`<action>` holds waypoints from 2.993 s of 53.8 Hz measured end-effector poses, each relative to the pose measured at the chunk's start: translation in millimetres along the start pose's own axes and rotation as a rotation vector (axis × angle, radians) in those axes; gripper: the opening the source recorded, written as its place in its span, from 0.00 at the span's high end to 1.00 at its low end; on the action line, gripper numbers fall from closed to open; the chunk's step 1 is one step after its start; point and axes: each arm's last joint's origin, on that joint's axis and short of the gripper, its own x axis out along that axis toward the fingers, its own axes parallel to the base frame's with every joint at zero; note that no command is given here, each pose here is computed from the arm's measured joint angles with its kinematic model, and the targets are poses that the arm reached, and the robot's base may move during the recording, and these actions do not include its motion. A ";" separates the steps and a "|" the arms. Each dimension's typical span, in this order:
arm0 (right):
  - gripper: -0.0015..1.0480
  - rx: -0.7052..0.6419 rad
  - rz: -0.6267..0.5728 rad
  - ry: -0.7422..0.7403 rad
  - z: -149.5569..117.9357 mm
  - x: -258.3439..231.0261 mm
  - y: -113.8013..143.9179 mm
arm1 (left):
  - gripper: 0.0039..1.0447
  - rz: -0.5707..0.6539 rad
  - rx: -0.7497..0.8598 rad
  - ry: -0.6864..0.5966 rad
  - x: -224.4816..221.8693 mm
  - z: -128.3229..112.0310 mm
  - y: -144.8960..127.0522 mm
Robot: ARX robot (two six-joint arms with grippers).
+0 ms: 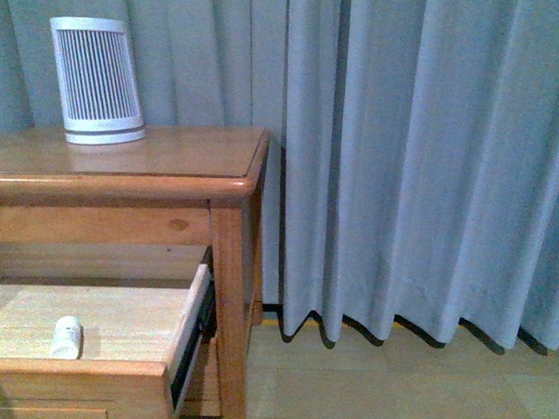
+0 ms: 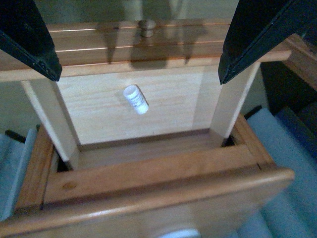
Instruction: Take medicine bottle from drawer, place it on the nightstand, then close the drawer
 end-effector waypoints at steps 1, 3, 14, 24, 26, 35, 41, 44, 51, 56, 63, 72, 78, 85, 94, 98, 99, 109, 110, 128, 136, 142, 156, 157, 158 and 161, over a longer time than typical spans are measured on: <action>0.07 0.000 0.000 0.000 0.0 0.0 0.0 | 0.06 -0.002 0.003 -0.022 -7.1 3.7 -1.0; 0.07 0.000 0.000 0.000 0.0 0.0 0.0 | 0.06 -0.001 0.002 -0.053 -18.1 8.5 -2.3; 0.07 0.000 0.000 0.000 0.0 0.0 0.0 | 0.06 0.031 -0.057 -0.134 -73.7 5.6 -9.9; 0.07 0.000 0.000 0.000 0.0 0.0 0.0 | 0.06 0.046 -0.129 -0.044 -69.1 -28.9 -20.7; 0.07 0.000 0.000 0.000 0.0 0.0 0.0 | 0.06 0.033 -0.163 -0.036 -68.8 -32.7 -21.0; 0.07 0.000 0.000 0.000 0.0 0.0 0.0 | 0.06 0.044 -0.256 -0.048 -69.1 -35.1 -14.4; 0.07 0.000 0.000 0.000 0.0 0.0 0.0 | 0.18 0.001 -0.251 -0.129 -68.3 -38.3 -13.7; 0.07 0.000 -0.001 0.000 0.0 0.0 0.0 | 0.26 -0.002 -0.243 -0.153 -68.5 -39.8 -12.3; 0.07 0.000 0.000 0.000 0.0 0.0 0.0 | 0.48 -0.026 -0.226 -0.161 -67.8 -44.5 -7.5; 0.07 0.000 -0.001 0.000 0.0 0.0 0.0 | 0.63 0.007 -0.224 -0.162 -67.4 -47.4 -0.4; 0.07 0.000 0.001 0.000 0.0 0.0 0.0 | 0.87 0.009 -0.223 -0.160 -65.7 -58.4 -1.7; 0.07 0.000 0.001 0.000 0.0 0.0 0.0 | 0.97 0.009 -0.221 -0.162 -65.9 -58.4 -1.6; 0.07 0.000 0.001 0.000 0.0 0.0 0.0 | 0.97 0.009 -0.221 -0.162 -65.9 -58.4 -1.6; 0.07 0.000 0.001 0.000 0.0 0.0 0.0 | 0.87 0.009 -0.220 -0.163 -66.0 -58.4 -1.6; 0.07 0.000 -0.002 0.000 0.0 0.0 -0.1 | 0.59 0.007 -0.220 -0.163 -66.0 -58.3 -1.6; 0.07 0.000 -0.002 0.000 0.0 0.0 -0.1 | 0.45 0.005 -0.219 -0.163 -66.0 -58.3 -1.7; 0.07 0.000 -0.002 0.000 0.0 0.0 -0.1 | 0.42 0.006 -0.219 -0.163 -66.0 -58.3 -1.7; 0.07 0.000 0.000 0.000 0.0 0.0 0.0 | 0.11 0.007 -0.219 -0.163 -66.0 -58.3 -1.7; 0.07 0.000 0.000 0.000 0.0 0.0 0.0 | 0.08 0.006 -0.219 -0.163 -66.0 -58.3 -1.7; 0.07 0.000 0.004 0.002 -0.2 0.1 0.1 | 0.06 0.010 -0.216 -0.165 -66.1 -58.2 -1.5; 0.07 0.000 0.007 0.000 0.0 0.0 0.2 | 0.06 0.014 -0.217 -0.166 -66.2 -58.3 -1.4; 0.07 0.027 -0.149 0.107 0.0 2.8 0.8 | 0.06 0.012 -0.217 -0.166 -66.2 -58.3 -1.4; 0.07 0.062 -0.059 0.213 73.6 102.6 42.2 | 0.06 0.011 -0.217 -0.166 -66.2 -58.2 -1.5; 0.07 0.054 -0.033 0.259 73.7 115.4 49.4 | 0.06 0.011 -0.217 -0.166 -66.2 -58.2 -1.5; 0.07 0.049 -0.015 0.293 72.9 123.8 54.2 | 0.06 0.011 -0.217 -0.166 -66.2 -58.2 -1.5; 0.07 0.021 0.020 0.402 68.2 155.0 71.2 | 0.06 0.011 -0.217 -0.166 -66.2 -58.2 -1.5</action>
